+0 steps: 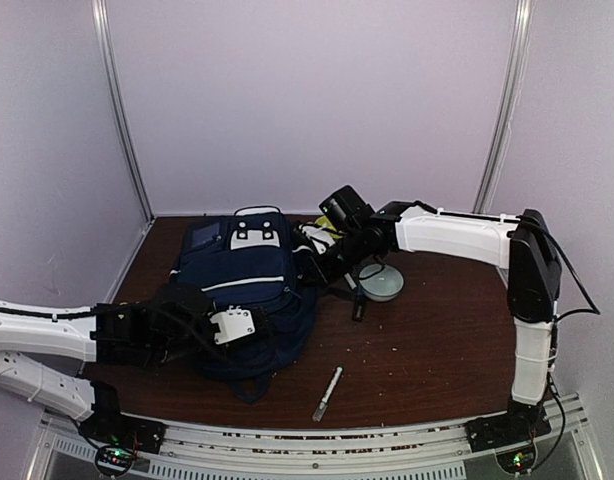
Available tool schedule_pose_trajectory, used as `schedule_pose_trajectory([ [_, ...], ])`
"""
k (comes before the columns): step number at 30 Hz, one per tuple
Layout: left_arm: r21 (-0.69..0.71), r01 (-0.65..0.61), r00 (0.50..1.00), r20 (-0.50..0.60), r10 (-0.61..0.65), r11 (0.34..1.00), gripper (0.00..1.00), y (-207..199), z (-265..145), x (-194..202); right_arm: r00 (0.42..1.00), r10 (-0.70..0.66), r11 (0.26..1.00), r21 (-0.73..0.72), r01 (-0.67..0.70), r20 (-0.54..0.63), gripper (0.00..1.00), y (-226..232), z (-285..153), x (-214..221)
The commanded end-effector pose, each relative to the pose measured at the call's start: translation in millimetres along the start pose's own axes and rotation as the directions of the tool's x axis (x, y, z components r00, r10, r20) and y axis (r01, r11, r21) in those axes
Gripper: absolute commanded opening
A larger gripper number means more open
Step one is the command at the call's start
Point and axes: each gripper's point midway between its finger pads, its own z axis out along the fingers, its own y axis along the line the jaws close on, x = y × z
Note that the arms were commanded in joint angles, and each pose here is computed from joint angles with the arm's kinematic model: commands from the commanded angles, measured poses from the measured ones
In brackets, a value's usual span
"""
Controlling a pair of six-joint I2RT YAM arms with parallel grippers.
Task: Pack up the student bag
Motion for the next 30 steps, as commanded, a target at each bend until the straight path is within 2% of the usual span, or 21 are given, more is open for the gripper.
schedule_pose_trajectory([
  [1, 0.151, -0.059, 0.997, -0.034, 0.065, 0.987, 0.0, -36, -15, 22, 0.984, 0.127, 0.892, 0.418, -0.168, 0.125, 0.0, -149, -39, -35],
  [8, 0.19, -0.066, 0.997, -0.021, 0.071, 0.98, 0.0, -43, -15, 18, 0.969, 0.148, 0.9, 0.378, -0.215, 0.197, 0.0, -158, -38, -69],
  [13, 0.204, -0.066, 0.998, 0.02, 0.063, 0.977, 0.0, -42, -19, 8, 0.919, 0.224, 0.875, 0.348, -0.337, 0.326, 0.0, -185, -42, -99],
  [17, 0.205, -0.042, 0.995, 0.102, 0.021, 0.978, 0.0, -36, -34, -10, 0.853, 0.357, 0.887, 0.15, -0.438, 0.381, 0.0, -189, -33, -112],
  [24, 0.195, -0.008, 0.988, 0.152, -0.022, 0.981, 0.0, -28, -49, -15, 0.822, 0.383, 0.868, 0.141, -0.477, 0.422, 0.0, -201, -36, -116],
  [26, 0.184, 0.003, 0.99, 0.139, -0.029, 0.983, 0.0, -27, -48, -11, 0.814, 0.411, 0.875, 0.072, -0.478, 0.411, 0.0, -195, -34, -117],
  [30, 0.182, 0.021, 0.99, 0.13, -0.045, 0.983, 0.0, -31, -39, -12, 0.849, 0.423, 0.904, -0.206, -0.374, 0.316, 0.0, -141, -25, -114],
])
